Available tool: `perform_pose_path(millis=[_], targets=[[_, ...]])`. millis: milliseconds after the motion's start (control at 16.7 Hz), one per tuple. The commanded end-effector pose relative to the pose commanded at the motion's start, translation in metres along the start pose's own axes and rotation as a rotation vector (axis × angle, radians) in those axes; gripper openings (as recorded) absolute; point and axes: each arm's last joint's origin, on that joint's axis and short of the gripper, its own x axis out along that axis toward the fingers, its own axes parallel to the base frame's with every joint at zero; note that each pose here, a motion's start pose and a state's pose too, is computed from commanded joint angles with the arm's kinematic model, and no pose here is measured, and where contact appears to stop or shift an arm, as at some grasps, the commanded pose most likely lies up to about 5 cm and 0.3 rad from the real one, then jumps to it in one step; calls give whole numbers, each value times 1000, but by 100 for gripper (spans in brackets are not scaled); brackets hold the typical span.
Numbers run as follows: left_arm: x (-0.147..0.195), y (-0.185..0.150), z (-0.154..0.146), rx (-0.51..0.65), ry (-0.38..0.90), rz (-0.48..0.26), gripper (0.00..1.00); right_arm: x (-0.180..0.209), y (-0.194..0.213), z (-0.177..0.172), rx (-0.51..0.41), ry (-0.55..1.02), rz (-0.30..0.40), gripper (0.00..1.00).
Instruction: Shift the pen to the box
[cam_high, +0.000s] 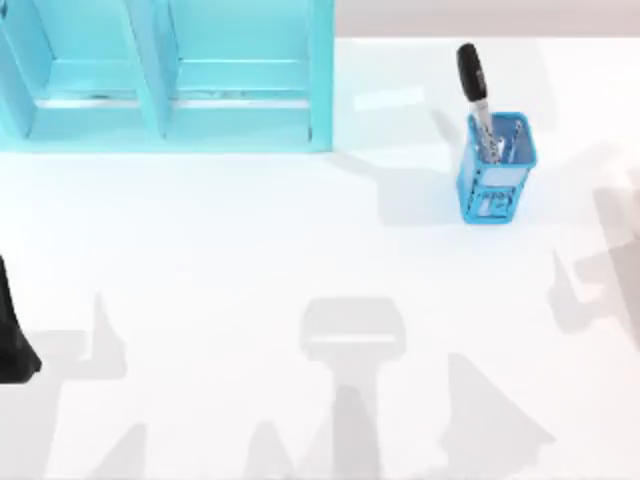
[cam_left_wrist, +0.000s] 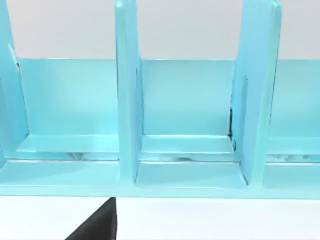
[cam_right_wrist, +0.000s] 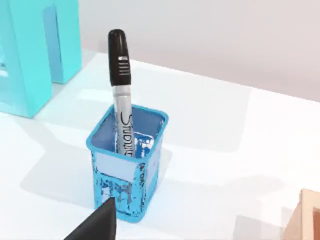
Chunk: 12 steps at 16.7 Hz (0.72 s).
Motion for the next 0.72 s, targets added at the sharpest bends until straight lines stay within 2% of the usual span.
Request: perform_pose_path(millis=[180, 360, 720], targets=[[0, 0, 0, 0, 0, 0, 100, 44, -15, 29, -20, 89, 130, 100], [0, 0, 0, 0, 0, 0, 100, 100, -31, 42, -26, 163, 269, 100], [0, 0, 0, 0, 0, 0, 100, 204, -51, 15, 0, 282, 509, 100]])
